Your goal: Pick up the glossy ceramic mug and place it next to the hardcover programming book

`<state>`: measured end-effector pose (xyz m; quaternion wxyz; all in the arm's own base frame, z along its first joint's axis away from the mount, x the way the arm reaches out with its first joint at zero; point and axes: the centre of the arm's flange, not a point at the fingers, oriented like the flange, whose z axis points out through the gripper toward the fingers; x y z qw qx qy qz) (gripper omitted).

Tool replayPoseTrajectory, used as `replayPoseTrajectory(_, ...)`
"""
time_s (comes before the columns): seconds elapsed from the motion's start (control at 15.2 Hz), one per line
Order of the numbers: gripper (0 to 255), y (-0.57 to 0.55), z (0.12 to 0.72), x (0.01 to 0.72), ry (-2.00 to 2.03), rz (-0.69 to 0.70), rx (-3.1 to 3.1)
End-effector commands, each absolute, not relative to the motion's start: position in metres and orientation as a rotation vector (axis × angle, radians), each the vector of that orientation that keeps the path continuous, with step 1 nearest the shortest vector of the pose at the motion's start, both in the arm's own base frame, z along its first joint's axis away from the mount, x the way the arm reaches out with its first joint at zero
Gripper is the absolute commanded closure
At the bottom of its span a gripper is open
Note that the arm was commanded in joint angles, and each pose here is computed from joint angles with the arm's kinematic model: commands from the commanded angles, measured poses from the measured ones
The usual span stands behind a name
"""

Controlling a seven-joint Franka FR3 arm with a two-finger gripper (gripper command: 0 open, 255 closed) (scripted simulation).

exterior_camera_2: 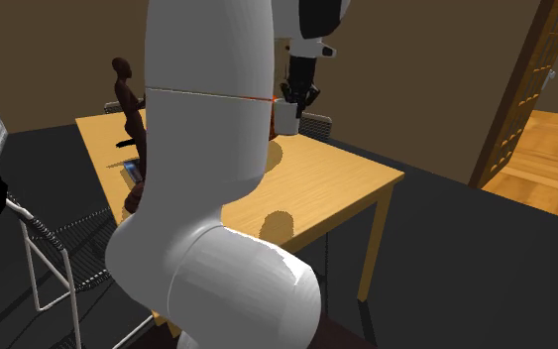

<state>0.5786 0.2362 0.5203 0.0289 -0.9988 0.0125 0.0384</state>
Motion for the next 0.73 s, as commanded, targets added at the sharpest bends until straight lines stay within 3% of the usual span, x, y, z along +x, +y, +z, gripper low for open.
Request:
replayPoseTrajectory(0.0,255,0.261,0.522,0.564,0.040,0.118,-3.082)
replayPoseTrajectory(0.66,255,0.371,0.522,0.492,0.040,0.118,-3.082)
